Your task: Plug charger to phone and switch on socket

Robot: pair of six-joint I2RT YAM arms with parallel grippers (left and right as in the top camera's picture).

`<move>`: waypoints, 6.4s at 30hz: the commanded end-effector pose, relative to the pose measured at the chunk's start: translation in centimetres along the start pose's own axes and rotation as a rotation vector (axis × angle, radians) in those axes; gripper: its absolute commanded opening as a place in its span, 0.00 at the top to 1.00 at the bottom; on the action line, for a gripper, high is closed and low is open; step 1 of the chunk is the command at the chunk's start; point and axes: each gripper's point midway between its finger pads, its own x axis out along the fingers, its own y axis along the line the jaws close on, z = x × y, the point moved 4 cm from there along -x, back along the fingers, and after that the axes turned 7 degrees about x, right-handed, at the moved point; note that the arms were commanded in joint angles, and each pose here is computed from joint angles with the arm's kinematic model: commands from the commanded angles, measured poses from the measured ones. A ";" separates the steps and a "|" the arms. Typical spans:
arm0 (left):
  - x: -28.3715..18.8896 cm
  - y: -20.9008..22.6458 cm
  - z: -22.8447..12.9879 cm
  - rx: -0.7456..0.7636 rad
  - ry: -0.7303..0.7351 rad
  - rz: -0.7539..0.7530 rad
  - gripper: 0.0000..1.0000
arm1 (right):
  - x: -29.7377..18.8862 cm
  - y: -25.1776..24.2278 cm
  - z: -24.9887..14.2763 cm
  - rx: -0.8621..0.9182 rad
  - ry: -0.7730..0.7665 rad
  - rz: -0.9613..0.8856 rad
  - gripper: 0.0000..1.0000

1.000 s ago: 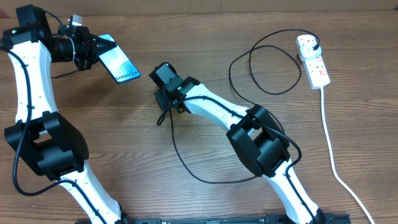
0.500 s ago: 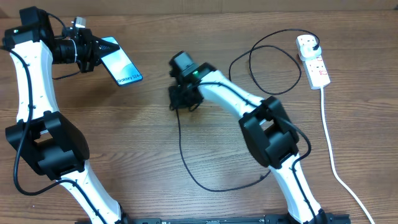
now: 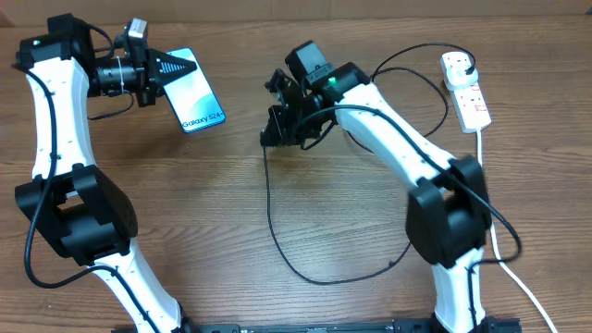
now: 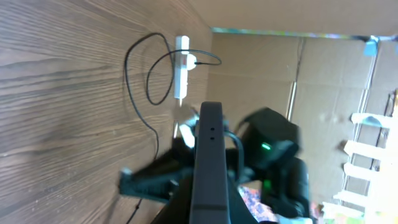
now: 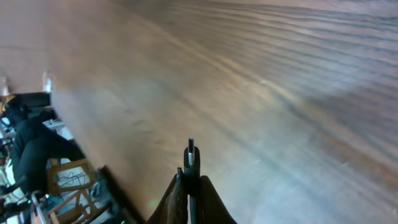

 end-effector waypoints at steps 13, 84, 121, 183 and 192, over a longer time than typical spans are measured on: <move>-0.3 -1.1 0.2 0.091 -0.010 -0.050 0.96 | 4.5 -6.4 -3.6 0.182 -0.081 -0.478 0.96; 0.9 -1.4 -0.4 0.135 0.022 -0.049 0.96 | -4.2 7.4 -8.5 -0.325 0.210 0.750 0.96; 5.9 -4.2 -2.3 0.193 0.135 -0.150 0.96 | -4.8 7.8 -4.5 -0.249 0.137 0.744 0.96; 5.9 -5.1 -2.2 0.219 0.130 -0.213 0.96 | -5.1 7.2 -3.5 -0.260 0.124 0.782 0.96; 5.9 -5.4 -2.2 0.220 0.128 -0.235 0.96 | -5.1 7.2 -3.6 -0.256 0.127 0.782 0.96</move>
